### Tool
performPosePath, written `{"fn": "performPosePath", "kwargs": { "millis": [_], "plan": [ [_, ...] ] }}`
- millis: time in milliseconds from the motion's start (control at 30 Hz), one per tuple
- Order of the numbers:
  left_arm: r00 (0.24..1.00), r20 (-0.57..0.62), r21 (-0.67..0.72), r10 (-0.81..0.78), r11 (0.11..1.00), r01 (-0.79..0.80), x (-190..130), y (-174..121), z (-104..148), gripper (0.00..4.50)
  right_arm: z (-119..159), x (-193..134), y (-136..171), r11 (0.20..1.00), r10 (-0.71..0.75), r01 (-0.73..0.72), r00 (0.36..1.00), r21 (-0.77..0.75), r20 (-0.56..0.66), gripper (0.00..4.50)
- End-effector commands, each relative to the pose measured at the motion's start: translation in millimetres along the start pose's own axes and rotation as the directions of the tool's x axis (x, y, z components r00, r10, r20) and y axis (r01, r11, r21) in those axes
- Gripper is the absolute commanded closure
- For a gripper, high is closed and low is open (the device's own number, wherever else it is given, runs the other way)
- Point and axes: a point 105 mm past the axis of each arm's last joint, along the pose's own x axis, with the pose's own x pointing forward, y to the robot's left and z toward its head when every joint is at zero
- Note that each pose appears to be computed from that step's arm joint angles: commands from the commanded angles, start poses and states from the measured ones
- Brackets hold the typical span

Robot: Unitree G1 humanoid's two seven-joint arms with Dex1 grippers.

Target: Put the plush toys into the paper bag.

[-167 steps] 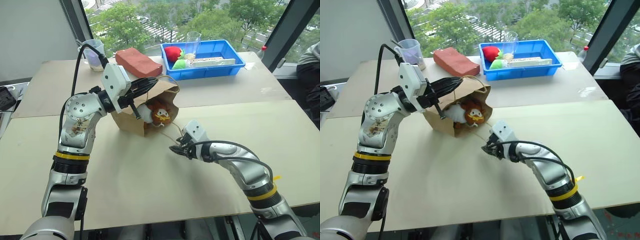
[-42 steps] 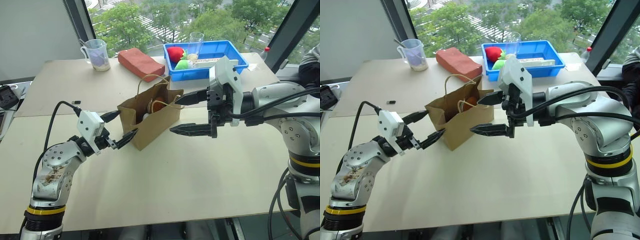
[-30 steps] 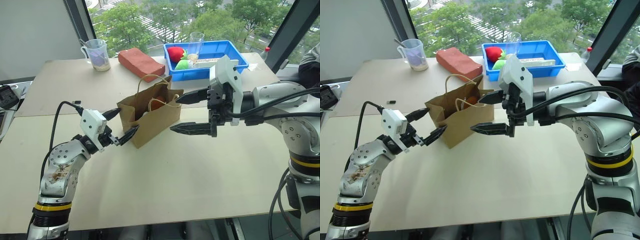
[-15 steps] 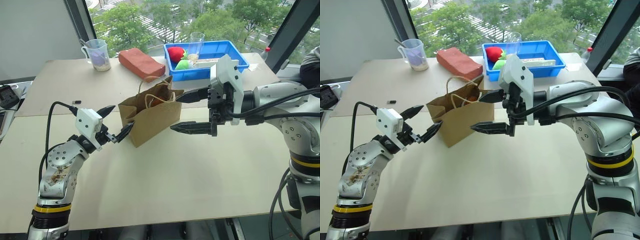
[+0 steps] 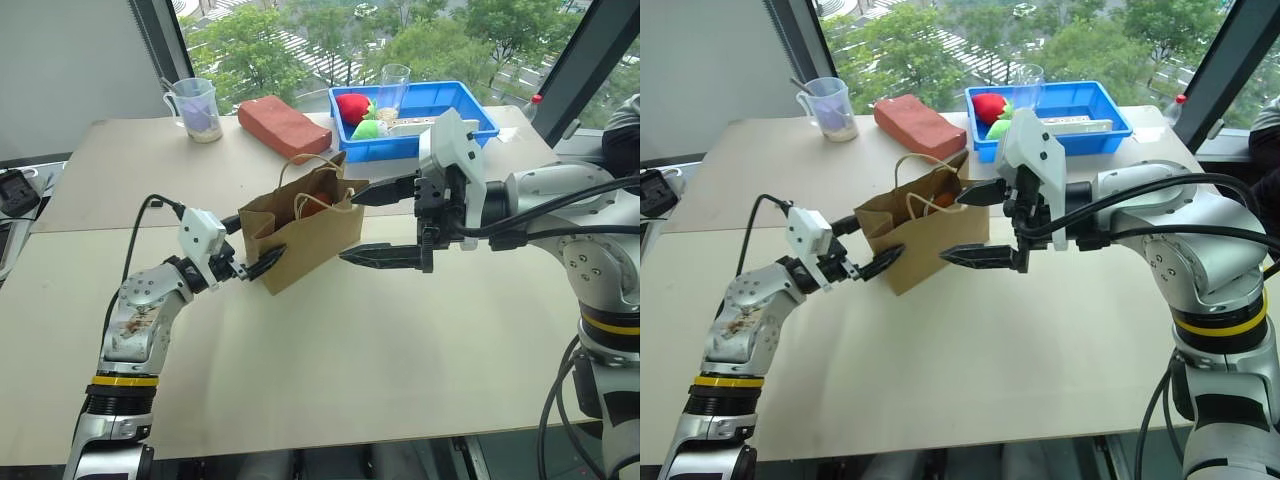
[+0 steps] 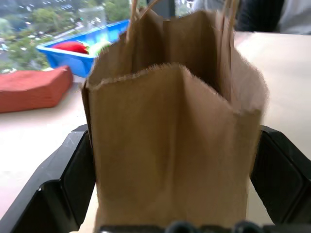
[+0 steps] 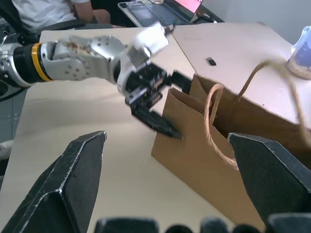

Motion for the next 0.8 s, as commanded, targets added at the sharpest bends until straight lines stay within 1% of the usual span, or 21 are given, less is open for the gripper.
{"fn": "performPosePath", "kwargs": {
  "millis": [33, 100, 167, 200, 267, 333, 367, 467, 567, 633, 700, 800],
  "plan": [
    [0.999, 0.031, 0.037, -0.024, 0.999, 0.023, 10.3, -0.4, 2.4, 0.25, 17.7, -1.2, 3.3, 0.997, -0.003, 0.006, 0.999, -0.074, 0.032, 0.01],
    [0.999, 0.047, 0.029, -0.027, 0.999, 0.025, 14.1, -0.2, 3.2, 0.83, 20.1, -0.8, 3.3, 0.997, -0.006, 0.009, 0.999, -0.080, 0.035, 0.00],
    [0.998, 0.054, 0.028, -0.029, 0.999, 0.028, 15.4, 0.4, 4.0, 1.71, 22.4, -0.7, 3.5, 0.996, -0.008, 0.012, 0.999, -0.083, 0.040, 0.00],
    [0.998, 0.055, 0.029, -0.030, 0.999, 0.028, 15.6, 0.9, 4.0, 2.22, 23.3, -0.7, 3.5, 0.996, -0.009, 0.013, 0.999, -0.085, 0.041, 0.00],
    [0.998, 0.056, 0.029, -0.032, 0.999, 0.030, 15.7, 1.4, 4.1, 3.06, 24.5, -0.6, 3.2, 0.996, -0.012, 0.016, 0.999, -0.086, 0.045, 0.00],
    [0.998, 0.056, 0.028, -0.035, 0.999, 0.034, 15.4, 1.3, 3.7, 4.04, 25.0, -0.6, 3.0, 0.996, -0.015, 0.019, 0.999, -0.087, 0.047, 0.00],
    [0.998, 0.056, 0.027, -0.036, 0.999, 0.035, 15.4, 1.5, 3.7, 4.44, 25.2, -0.4, 2.7, 0.996, -0.016, 0.020, 0.999, -0.087, 0.047, 0.00],
    [0.997, 0.064, 0.026, -0.038, 0.999, 0.036, 16.8, 1.3, 5.7, 4.44, 26.0, -0.7, 1.4, 0.996, -0.023, 0.027, 0.998, -0.089, 0.050, 0.00],
    [0.996, 0.076, 0.010, -0.056, 0.998, 0.055, 20.2, 0.5, 14.8, 4.44, 34.0, -9.7, -6.9, 0.994, -0.048, 0.053, 0.997, -0.092, 0.057, 0.00],
    [0.989, 0.082, 0.018, -0.121, 0.993, 0.120, 22.7, -5.8, 23.0, 4.44, 41.9, -19.5, -14.0, 0.993, -0.062, 0.066, 0.997, -0.098, 0.050, 0.00],
    [0.971, 0.091, 0.026, -0.221, 0.975, 0.220, 25.6, -17.2, 32.8, 4.44, 49.0, -31.3, -18.2, 0.992, -0.057, 0.060, 0.998, -0.112, 0.029, 0.00],
    [0.920, 0.080, 0.052, -0.385, 0.923, 0.381, 27.3, -36.1, 41.1, 4.44, 57.4, -46.7, -18.2, 0.995, -0.023, 0.023, 1.000, -0.096, 0.000, 0.00]
  ]
}}
